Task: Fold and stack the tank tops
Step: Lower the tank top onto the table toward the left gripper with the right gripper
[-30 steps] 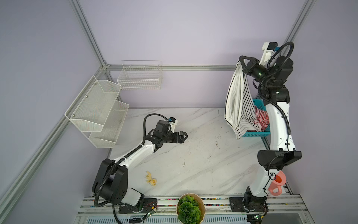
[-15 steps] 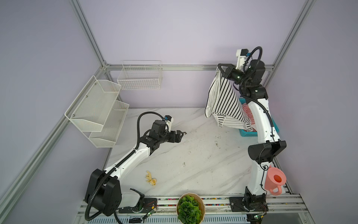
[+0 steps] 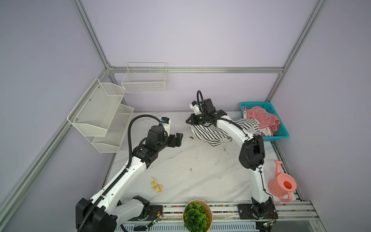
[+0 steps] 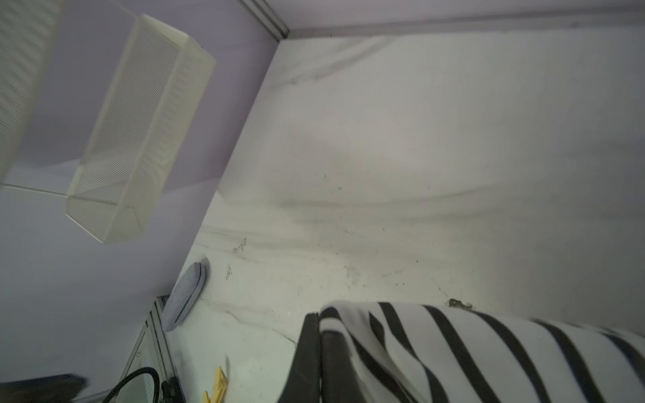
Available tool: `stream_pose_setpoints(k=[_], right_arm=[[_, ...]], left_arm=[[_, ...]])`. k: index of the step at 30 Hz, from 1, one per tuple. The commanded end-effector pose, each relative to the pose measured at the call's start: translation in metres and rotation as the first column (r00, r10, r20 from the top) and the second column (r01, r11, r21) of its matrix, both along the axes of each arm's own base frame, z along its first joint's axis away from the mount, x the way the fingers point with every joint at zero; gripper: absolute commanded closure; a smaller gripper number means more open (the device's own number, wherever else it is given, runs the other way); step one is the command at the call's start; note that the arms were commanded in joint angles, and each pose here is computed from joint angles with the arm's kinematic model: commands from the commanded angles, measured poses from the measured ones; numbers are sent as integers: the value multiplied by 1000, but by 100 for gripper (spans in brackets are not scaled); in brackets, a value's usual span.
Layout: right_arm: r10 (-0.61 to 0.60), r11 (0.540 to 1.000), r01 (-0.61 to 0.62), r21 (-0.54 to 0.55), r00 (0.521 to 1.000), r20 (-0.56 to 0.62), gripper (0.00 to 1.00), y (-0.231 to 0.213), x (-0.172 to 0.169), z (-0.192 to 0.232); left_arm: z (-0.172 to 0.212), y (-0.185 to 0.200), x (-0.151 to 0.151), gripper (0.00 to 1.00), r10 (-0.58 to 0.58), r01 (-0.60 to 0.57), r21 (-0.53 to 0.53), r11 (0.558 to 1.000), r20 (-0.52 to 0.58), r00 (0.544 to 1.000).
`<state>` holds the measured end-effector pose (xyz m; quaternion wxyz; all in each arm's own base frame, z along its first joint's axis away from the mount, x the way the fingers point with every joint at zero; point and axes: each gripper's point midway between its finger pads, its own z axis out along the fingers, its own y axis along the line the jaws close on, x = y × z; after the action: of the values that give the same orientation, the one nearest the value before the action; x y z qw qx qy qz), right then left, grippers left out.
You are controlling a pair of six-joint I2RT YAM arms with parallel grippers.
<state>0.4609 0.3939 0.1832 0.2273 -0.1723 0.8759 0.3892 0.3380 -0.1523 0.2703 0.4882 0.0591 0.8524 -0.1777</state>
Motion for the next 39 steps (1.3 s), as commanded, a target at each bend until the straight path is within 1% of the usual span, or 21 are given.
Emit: stream_pose_setpoints(k=[1, 2, 3, 5, 8, 9, 10, 11, 13, 16, 19, 21, 22, 25, 29, 31, 34, 36, 39], right_arm=[[16, 999, -18, -30, 998, -63, 100, 2, -3, -33], [11, 1000, -13, -23, 998, -68, 99, 4, 0, -36], [8, 1000, -9, -22, 998, -69, 88, 6, 3, -38], [5, 1000, -6, -16, 999, -46, 69, 9, 9, -30], [-5, 1000, 5, -2, 999, 33, 50, 8, 16, 1], [-10, 1000, 10, 4, 998, 58, 37, 6, 16, 12], [-14, 1000, 14, 8, 996, 84, 31, 4, 15, 24], [-23, 1000, 23, 7, 994, 106, 28, -1, 14, 33], [-42, 999, 44, -6, 990, 133, 27, -11, 10, 46], [-60, 997, 65, -34, 989, 134, 26, -28, -1, 46], [-82, 991, 90, -103, 993, 87, 33, -43, -11, 24], [-95, 981, 102, -167, 994, 52, 34, -53, -17, 3], [-105, 972, 110, -209, 994, 36, 34, -60, -20, -7], [-133, 916, 129, -380, 991, 18, 31, -88, -28, -40], [-169, 872, 154, -465, 985, 9, 28, -112, -40, -52], [-175, 867, 157, -473, 985, 6, 28, -117, -46, -51], [-192, 873, 182, -452, 981, 25, 28, -122, -54, -43], [-208, 873, 199, -446, 978, 30, 29, -128, -57, -43], [-253, 876, 236, -421, 967, 18, 35, -142, -62, -46]], left_arm=[[39, 12, 2, 5, 46, -48, 22, 999, 107, 993], [38, 12, 2, 5, 49, -52, 28, 998, 105, 993], [37, 12, 3, 5, 48, -52, 34, 998, 103, 994], [30, 11, 6, 5, 48, -52, 45, 998, 87, 995], [16, 7, 15, 7, 39, -43, 67, 997, 57, 998], [10, 5, 18, 8, 38, -41, 76, 996, 43, 998], [2, 3, 23, 8, 33, -36, 88, 995, 27, 999], [-5, 0, 27, 8, 29, -30, 99, 995, 10, 1000], [-20, -6, 36, 8, 18, -16, 115, 993, -18, 1000], [-35, -15, 53, 9, 12, -4, 129, 992, -62, 998], [-44, -25, 70, 9, 9, 2, 123, 992, -91, 996], [-39, -31, 77, 10, -5, 15, 111, 994, -88, 996], [-37, -33, 78, 10, -13, 22, 104, 994, -85, 996], [-30, -35, 78, 10, -24, 31, 92, 995, -73, 997], [-30, -32, 73, 10, -23, 31, 104, 994, -76, 997], [-32, -31, 71, 10, -21, 30, 107, 994, -84, 996], [-37, -33, 73, 10, -21, 30, 101, 994, -90, 996], [-44, -39, 81, 10, -33, 43, 97, 994, -99, 995], [-60, -52, 102, 10, -58, 72, 112, 991, -120, 991]])
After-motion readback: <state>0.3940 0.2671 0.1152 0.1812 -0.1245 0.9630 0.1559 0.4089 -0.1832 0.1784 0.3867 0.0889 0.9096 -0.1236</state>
